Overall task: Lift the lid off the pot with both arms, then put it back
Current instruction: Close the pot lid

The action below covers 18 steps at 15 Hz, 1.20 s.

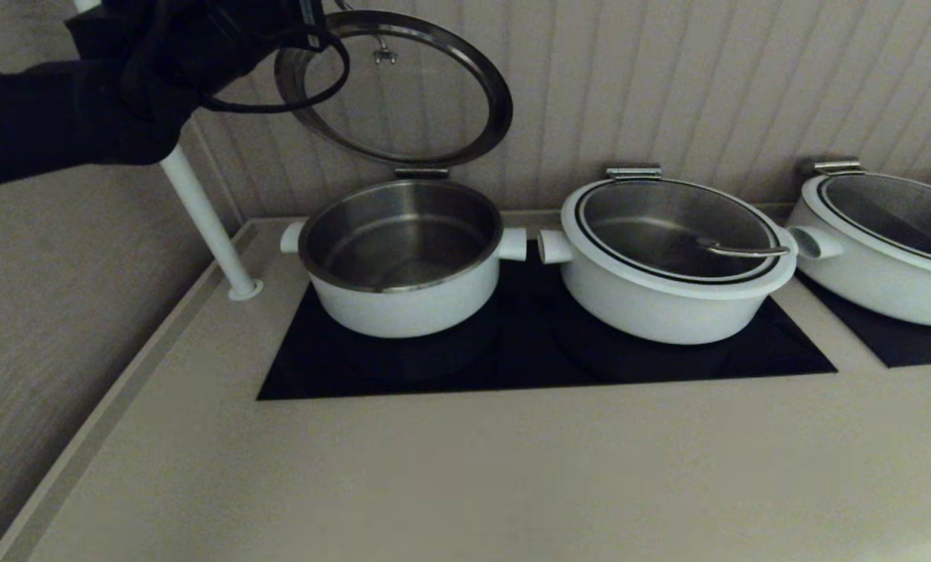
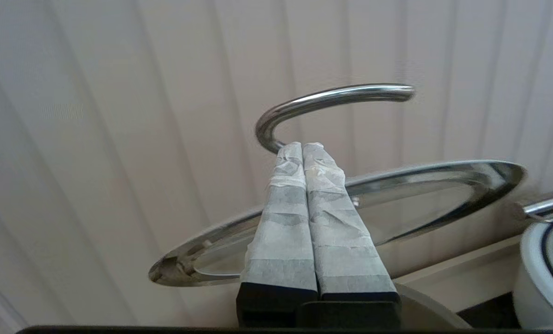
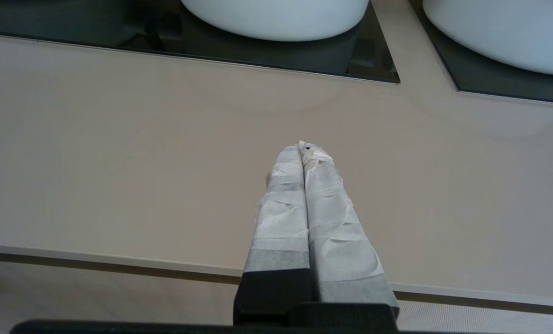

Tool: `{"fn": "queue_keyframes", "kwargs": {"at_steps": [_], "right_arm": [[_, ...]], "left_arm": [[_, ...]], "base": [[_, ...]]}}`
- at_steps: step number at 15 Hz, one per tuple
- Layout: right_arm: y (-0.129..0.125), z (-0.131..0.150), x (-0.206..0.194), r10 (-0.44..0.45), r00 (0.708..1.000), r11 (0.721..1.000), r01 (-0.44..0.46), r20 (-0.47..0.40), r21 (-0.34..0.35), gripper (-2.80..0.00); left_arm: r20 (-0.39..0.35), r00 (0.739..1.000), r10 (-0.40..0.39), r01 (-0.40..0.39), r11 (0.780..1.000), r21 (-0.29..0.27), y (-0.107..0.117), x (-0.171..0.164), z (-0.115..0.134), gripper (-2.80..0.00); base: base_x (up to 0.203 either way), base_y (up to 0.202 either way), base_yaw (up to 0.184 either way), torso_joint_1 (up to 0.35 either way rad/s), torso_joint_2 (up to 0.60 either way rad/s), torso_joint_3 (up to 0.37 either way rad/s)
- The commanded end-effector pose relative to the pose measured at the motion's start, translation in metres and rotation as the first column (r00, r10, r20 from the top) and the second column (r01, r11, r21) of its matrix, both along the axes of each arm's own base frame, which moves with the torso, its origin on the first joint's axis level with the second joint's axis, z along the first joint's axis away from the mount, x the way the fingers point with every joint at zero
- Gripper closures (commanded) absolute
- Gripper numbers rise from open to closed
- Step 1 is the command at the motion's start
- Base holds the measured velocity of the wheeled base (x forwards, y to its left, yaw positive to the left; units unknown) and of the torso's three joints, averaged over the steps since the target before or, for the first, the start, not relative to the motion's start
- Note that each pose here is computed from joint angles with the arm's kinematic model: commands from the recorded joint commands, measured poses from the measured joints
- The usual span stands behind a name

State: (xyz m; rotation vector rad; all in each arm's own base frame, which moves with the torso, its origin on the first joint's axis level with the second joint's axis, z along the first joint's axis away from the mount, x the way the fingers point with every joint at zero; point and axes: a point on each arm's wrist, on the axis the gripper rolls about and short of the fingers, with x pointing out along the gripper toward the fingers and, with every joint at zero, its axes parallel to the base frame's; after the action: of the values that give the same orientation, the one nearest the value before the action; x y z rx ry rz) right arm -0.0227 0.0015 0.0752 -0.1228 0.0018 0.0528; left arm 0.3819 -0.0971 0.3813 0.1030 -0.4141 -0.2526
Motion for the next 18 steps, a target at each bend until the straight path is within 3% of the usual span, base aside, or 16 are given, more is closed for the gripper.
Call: {"fn": "queue_keyframes", "kwargs": {"at_steps": [1, 3, 10, 18], "right_arm": [[0.000, 0.000, 0.000, 0.001, 1.000, 1.000, -0.001, -0.001, -0.001, 0.00], [0.000, 0.000, 0.000, 0.001, 1.000, 1.000, -0.001, -0.001, -0.001, 0.00], [0.000, 0.000, 0.000, 0.001, 1.000, 1.000, -0.001, -0.001, -0.001, 0.00], [0.000, 0.000, 0.000, 0.001, 1.000, 1.000, -0.001, 0.000, -0.001, 0.00]], "left_arm": [[0.009, 1.000, 0.000, 0.000, 1.000, -0.001, -0.001, 0.008, -0.006, 0.00], [0.036, 0.999, -0.003, 0.003, 1.000, -0.007, -0.005, 0.018, -0.015, 0.00], [0.013, 1.000, -0.003, 0.003, 1.000, 0.004, -0.008, 0.028, -0.027, 0.00], [0.006, 1.000, -0.005, 0.005, 1.000, 0.005, -0.008, 0.027, -0.027, 0.00]], "base": [[0.000, 0.000, 0.000, 0.000, 0.00, 0.000], [0.000, 0.000, 0.000, 0.000, 0.00, 0.000], [0.000, 0.000, 0.000, 0.000, 0.00, 0.000], [0.000, 0.000, 0.000, 0.000, 0.00, 0.000]]}}
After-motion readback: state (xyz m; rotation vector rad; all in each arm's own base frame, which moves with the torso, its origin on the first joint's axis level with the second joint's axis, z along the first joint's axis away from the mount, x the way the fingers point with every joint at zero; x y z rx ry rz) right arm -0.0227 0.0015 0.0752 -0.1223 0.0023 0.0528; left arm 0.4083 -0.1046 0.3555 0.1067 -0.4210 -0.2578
